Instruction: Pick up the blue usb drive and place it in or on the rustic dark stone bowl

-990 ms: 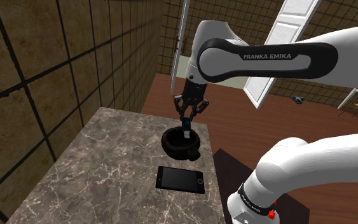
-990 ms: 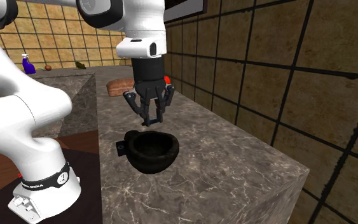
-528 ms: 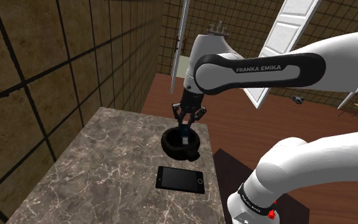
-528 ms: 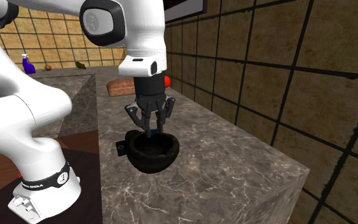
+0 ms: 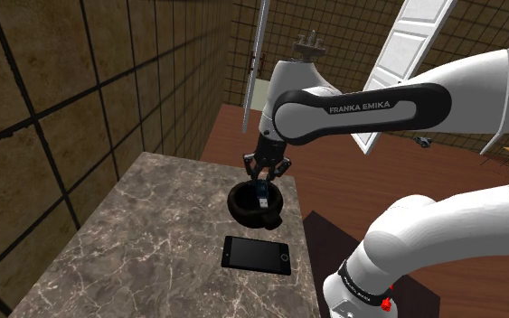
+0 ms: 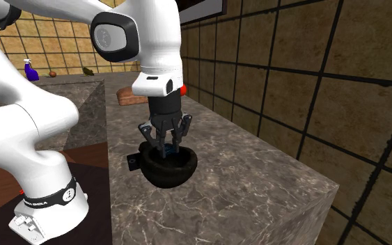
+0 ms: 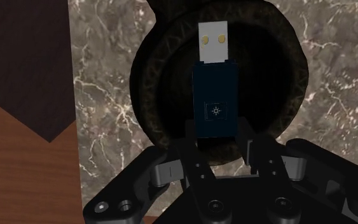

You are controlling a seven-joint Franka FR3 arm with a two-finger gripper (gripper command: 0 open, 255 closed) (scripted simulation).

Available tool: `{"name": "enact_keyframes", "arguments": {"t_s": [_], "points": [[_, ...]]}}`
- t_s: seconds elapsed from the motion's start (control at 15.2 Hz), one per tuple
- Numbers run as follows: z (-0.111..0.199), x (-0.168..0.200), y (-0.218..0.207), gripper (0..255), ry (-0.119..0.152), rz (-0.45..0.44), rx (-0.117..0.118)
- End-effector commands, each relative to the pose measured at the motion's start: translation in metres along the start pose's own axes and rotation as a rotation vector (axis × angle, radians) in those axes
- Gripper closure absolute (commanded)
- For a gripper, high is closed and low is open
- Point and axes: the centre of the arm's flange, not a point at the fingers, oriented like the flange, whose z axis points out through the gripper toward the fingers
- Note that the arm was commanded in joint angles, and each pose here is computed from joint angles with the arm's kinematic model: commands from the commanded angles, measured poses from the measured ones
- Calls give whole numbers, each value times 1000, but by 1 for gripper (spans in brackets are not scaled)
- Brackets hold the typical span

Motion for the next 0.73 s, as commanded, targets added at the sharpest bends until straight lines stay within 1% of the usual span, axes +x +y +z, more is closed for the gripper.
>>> {"name": "enact_keyframes", "arguments": {"t_s": [0.0, 0.13, 0.2, 0.53, 0.66], "points": [[0, 0, 0, 255, 0, 0, 0], [0, 0, 0, 255, 0, 0, 0], [0, 0, 0, 0, 0, 0, 0], [0, 0, 0, 0, 0, 0, 0], [-26, 0, 0, 0, 0, 0, 0]]}}
